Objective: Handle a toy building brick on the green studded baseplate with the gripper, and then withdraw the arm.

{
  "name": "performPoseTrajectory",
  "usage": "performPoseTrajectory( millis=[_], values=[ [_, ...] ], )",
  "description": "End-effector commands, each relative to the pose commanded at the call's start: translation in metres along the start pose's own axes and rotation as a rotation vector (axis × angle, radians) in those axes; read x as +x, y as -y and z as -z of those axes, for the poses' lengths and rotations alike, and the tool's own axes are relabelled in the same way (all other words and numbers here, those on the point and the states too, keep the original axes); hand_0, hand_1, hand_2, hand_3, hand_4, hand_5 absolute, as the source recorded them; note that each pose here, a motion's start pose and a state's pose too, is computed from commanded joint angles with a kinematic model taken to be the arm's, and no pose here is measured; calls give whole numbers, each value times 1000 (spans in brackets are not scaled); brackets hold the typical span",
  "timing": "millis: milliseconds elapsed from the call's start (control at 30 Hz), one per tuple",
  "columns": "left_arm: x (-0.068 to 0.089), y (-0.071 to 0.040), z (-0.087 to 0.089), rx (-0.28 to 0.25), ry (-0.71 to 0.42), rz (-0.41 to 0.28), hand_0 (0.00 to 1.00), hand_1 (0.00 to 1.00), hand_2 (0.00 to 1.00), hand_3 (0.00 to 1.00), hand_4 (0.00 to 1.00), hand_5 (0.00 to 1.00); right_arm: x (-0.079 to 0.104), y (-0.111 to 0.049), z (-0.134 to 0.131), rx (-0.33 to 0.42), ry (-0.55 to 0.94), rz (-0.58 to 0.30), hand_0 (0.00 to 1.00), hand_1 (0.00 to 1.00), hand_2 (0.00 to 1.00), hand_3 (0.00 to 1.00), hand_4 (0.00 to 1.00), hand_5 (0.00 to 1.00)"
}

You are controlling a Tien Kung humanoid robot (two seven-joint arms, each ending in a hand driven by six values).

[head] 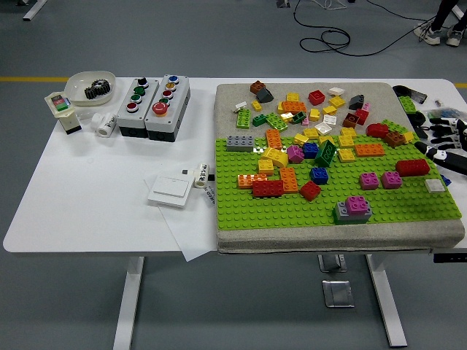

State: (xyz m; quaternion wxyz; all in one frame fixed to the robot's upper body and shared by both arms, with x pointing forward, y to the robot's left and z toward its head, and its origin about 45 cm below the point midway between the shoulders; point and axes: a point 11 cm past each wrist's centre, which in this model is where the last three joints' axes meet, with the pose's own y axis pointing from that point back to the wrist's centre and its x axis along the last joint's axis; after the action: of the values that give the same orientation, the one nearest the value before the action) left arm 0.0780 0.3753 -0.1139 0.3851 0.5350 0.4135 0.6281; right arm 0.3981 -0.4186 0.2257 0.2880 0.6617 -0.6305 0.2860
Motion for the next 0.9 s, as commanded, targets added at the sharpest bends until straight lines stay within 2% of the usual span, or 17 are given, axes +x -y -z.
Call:
performPoseTrajectory(
  millis=[100, 133, 233, 300, 333, 500, 533, 567, 700, 733, 900],
  values=[
    [1, 0, 1, 2, 1, -1, 599, 686, 653, 549, 564, 611, 1, 2, 1, 21, -93, 9, 599, 663, 749, 817, 925, 215],
    [1, 0, 1, 2, 1, -1, 600, 686, 652, 548, 564, 611, 1, 3, 2, 31, -136, 15, 562, 645, 722, 768, 942, 187],
    [1, 0, 2, 4, 1, -2, 600, 686, 652, 548, 564, 611, -1, 6, 4, 56, -270, 46, 562, 645, 722, 768, 942, 187],
    [2, 1, 3, 5, 2, -3, 600, 686, 652, 548, 564, 611, -6, 8, 6, 70, -357, 89, 562, 645, 722, 768, 942, 187],
    [2, 1, 3, 5, 2, -3, 600, 686, 653, 549, 564, 612, -9, 9, 6, 74, -387, 108, 520, 593, 658, 768, 948, 195],
    [2, 1, 4, 6, 2, -4, 600, 686, 653, 549, 564, 612, -22, 13, 10, 110, -579, 185, 520, 593, 658, 768, 948, 195],
    [2, 1, 4, 6, 2, -4, 600, 687, 652, 549, 564, 612, -24, 13, 10, 117, -609, 195, 462, 510, 541, 772, 929, 190],
    [2, 1, 4, 6, 3, -4, 600, 687, 652, 549, 564, 612, -27, 14, 12, 122, -634, 211, 462, 510, 541, 772, 929, 190],
    [3, 1, 4, 7, 3, -5, 600, 687, 652, 549, 564, 612, -33, 16, 15, 130, -661, 248, 462, 510, 541, 772, 929, 190],
    [3, 1, 4, 7, 3, -5, 599, 687, 652, 549, 564, 613, -33, 16, 16, 132, -662, 249, 466, 473, 514, 779, 920, 197],
    [4, 1, 5, 8, 6, -6, 599, 687, 652, 549, 564, 613, -37, 20, 22, 152, -683, 249, 466, 473, 514, 779, 920, 197]
  ],
)
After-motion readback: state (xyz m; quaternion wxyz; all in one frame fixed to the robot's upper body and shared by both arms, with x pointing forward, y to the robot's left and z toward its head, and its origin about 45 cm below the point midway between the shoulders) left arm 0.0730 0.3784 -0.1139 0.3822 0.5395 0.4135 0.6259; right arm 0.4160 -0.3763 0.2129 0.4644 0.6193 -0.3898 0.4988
